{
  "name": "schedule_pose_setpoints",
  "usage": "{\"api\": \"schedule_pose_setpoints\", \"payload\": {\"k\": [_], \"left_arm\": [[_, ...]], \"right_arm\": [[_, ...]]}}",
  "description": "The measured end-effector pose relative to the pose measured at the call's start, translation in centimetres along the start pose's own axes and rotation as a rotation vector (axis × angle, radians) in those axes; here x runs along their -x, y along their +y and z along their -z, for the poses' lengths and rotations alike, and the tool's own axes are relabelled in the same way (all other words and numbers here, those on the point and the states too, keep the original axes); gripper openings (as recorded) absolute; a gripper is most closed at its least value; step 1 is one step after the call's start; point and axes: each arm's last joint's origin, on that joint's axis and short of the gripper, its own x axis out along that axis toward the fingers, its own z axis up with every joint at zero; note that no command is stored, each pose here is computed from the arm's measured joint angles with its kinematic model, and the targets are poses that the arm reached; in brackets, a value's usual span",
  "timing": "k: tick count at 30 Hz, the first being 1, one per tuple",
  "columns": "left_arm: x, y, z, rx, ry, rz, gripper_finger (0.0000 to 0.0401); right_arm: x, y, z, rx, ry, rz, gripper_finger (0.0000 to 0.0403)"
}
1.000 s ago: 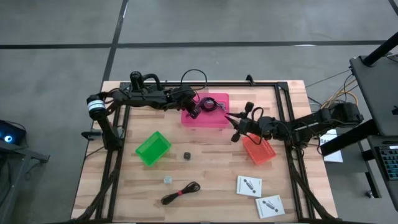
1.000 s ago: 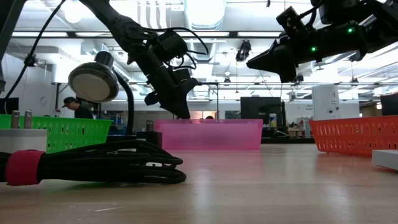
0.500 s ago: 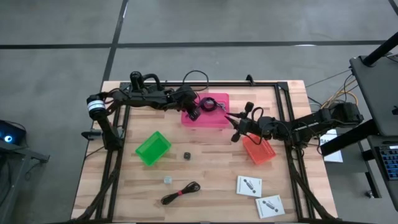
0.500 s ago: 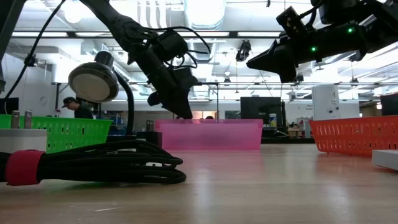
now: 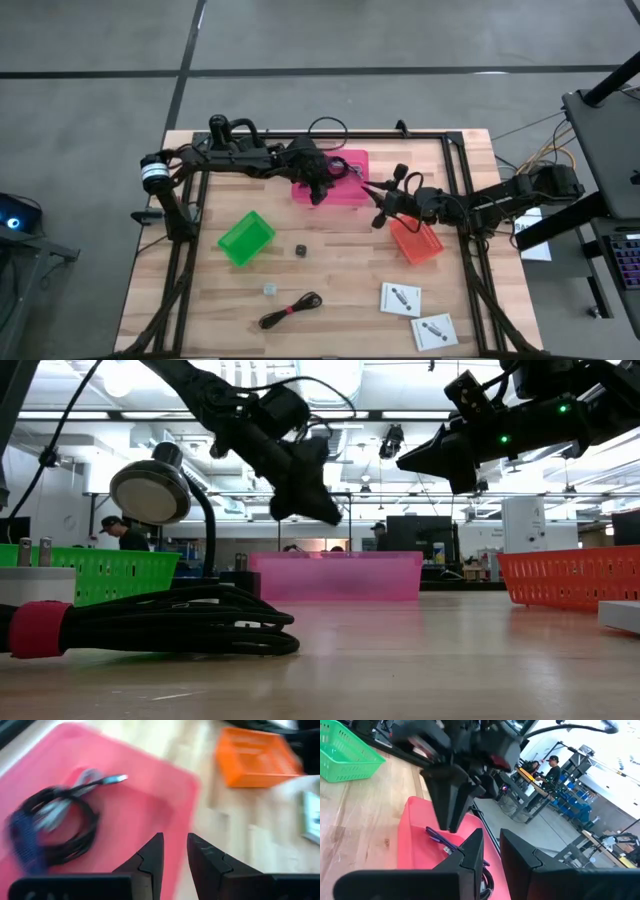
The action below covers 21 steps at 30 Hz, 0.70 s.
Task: Pick and place items into bin
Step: Put the black charger cable into the pink bin
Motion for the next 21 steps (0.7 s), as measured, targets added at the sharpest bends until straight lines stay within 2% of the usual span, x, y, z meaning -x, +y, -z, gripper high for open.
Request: {"api": "schedule_pose_setpoints", "payload": {"k": [7,10,15,21], "left_arm": [[-0.3,-2.9,-0.6,-0.074,-0.028,0.128,0.0069],[-0.5,-4.4,-0.2,-0.155,-0.021,0.158,0.0069],[-0.8,-7.2,0.7,-0.306,-0.007,0.22,0.0069],[-1.1,-11.1,2.7,-0.395,0.042,0.31,0.0069]], "right_arm": [[0.0,0.0,0.0,0.0,0.0,0.0,0.0052],[0.0,0.0,0.0,0.0,0.0,0.0,0.0052],[0.0,0.0,0.0,0.001,0.001,-0.001,0.0052],[0.0,0.0,0.0,0.002,0.003,-0.002,0.0052]]}}
